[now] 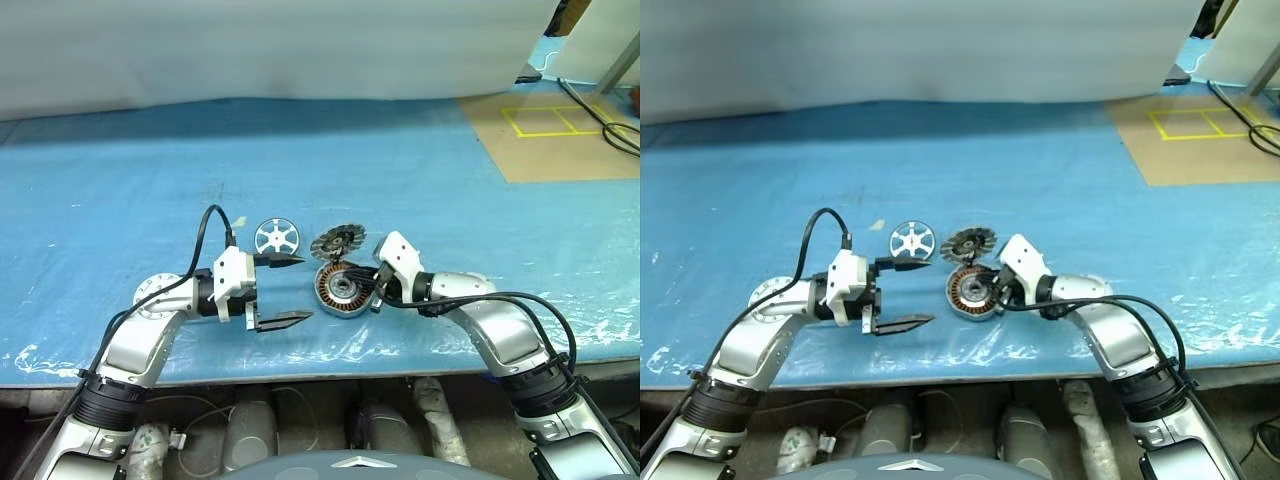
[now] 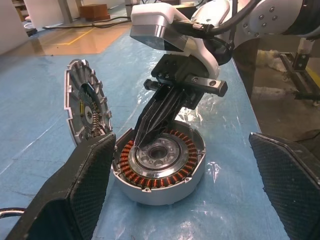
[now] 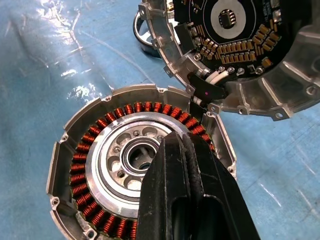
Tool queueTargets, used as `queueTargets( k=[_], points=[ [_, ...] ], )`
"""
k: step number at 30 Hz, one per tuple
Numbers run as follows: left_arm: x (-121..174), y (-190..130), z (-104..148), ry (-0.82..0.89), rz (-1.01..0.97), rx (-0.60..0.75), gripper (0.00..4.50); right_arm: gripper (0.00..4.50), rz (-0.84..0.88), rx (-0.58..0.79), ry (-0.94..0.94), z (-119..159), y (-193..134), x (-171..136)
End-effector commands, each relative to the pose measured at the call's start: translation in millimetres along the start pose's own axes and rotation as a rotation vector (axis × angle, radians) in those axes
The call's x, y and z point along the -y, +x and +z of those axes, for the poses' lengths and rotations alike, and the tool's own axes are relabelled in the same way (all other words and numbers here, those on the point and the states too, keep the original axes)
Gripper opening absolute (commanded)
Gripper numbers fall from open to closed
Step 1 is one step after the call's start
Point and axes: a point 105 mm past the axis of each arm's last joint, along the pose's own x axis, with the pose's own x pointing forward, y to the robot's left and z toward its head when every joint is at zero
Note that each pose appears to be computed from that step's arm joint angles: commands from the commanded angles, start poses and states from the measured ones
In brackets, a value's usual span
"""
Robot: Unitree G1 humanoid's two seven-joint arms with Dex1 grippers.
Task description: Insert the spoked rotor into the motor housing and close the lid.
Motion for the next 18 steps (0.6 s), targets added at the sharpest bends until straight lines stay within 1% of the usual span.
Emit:
queueTargets(
  k=[1, 4, 6, 10, 13, 18],
  points=[
    [-1.3, -0.2, 6.2, 0.035, -0.007, 0.010, 4.50, 0.05, 0.024, 0.060, 0.051, 11.7, 1.1, -4.9],
    [-1.0, -0.9, 5.3, 0.033, -0.008, 0.005, 4.50, 0.05, 0.039, 0.197, 0.170, 39.1, -4.6, -0.2],
    [-0.7, -0.9, 4.6, 0.032, -0.010, 0.001, 4.50, 0.05, 0.058, 0.225, 0.176, 47.5, -7.3, -1.0],
    [-0.7, -0.4, 4.1, 0.031, -0.012, -0.001, 4.50, 0.05, 0.086, 0.217, 0.157, 49.9, -6.8, -6.2],
    [-1.0, 0.0, 3.9, 0.032, -0.012, -0.001, 4.50, 0.05, 0.105, 0.155, 0.111, 37.9, -2.9, -15.0],
    [-11.7, -2.6, 8.6, 0.010, 0.052, 0.028, 4.50, 0.05, 0.139, 0.151, 0.132, 37.5, -11.3, -20.9]
  ],
)
